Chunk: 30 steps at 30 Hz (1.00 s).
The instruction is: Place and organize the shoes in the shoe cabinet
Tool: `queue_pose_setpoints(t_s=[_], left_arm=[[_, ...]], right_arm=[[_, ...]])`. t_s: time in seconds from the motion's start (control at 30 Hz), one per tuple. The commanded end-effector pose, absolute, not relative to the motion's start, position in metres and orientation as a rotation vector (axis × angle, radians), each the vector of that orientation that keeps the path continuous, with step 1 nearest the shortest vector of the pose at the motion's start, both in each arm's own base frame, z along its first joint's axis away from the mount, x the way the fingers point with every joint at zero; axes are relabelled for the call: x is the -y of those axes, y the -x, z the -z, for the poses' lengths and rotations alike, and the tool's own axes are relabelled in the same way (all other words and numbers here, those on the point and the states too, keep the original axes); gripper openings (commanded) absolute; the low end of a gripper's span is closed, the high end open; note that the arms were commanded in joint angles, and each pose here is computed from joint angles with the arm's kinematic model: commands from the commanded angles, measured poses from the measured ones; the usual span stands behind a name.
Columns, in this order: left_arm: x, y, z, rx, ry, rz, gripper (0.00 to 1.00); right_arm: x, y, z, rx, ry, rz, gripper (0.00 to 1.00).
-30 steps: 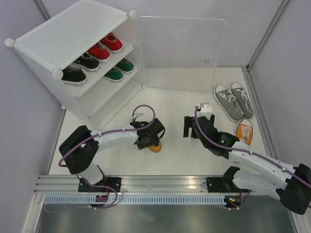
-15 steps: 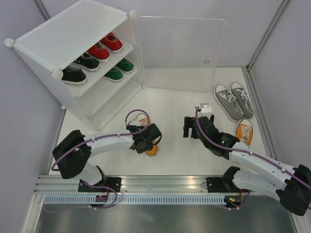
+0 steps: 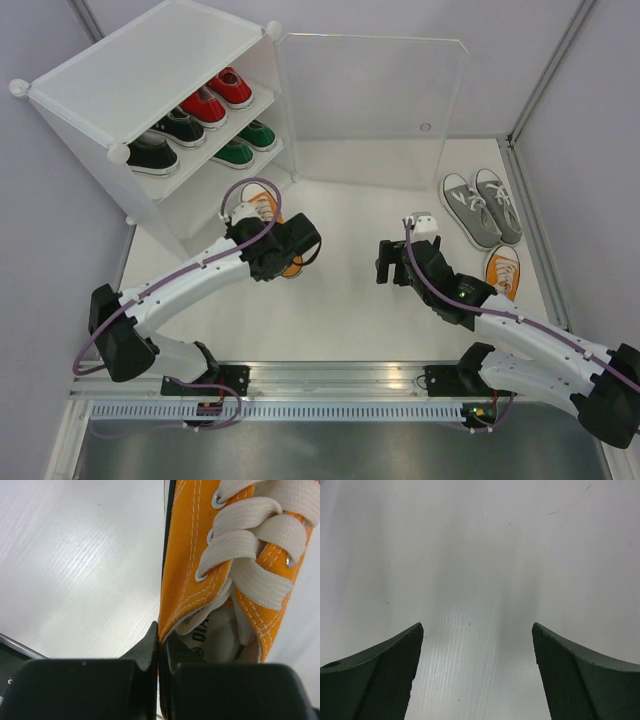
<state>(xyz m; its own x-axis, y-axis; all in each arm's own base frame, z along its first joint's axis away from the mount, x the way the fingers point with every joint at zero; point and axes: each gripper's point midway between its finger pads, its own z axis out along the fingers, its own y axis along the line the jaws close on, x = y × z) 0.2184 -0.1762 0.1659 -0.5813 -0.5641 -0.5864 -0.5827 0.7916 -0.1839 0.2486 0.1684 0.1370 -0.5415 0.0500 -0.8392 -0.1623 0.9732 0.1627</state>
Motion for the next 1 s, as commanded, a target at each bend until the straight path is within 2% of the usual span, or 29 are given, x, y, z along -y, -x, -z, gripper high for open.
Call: queue_pose_setpoints(t_s=[0.0, 0.4, 0.67, 0.97], left_arm=[[0.112, -0.227, -0.199, -2.160, 0.956, -0.216, 0.02], [0.054, -0.266, -0.226, -2.054, 1.111, -0.290, 0.02], [0.037, -0.292, -0.233, -2.046, 1.132, -0.363, 0.04], [0.008, -0.298, -0.232, -1.974, 1.227, -0.474, 0.06]], right_arm=[[-0.172, -0.250, -0.148, -2.088, 0.074, -0.321, 0.92], [-0.173, -0.247, -0.151, -2.074, 0.079, -0.353, 0.92], [-0.176, -0.246, -0.152, -2.067, 0.085, -0.371, 0.92], [-0.178, -0.245, -0.147, -2.075, 0.101, -0.379, 0.92]])
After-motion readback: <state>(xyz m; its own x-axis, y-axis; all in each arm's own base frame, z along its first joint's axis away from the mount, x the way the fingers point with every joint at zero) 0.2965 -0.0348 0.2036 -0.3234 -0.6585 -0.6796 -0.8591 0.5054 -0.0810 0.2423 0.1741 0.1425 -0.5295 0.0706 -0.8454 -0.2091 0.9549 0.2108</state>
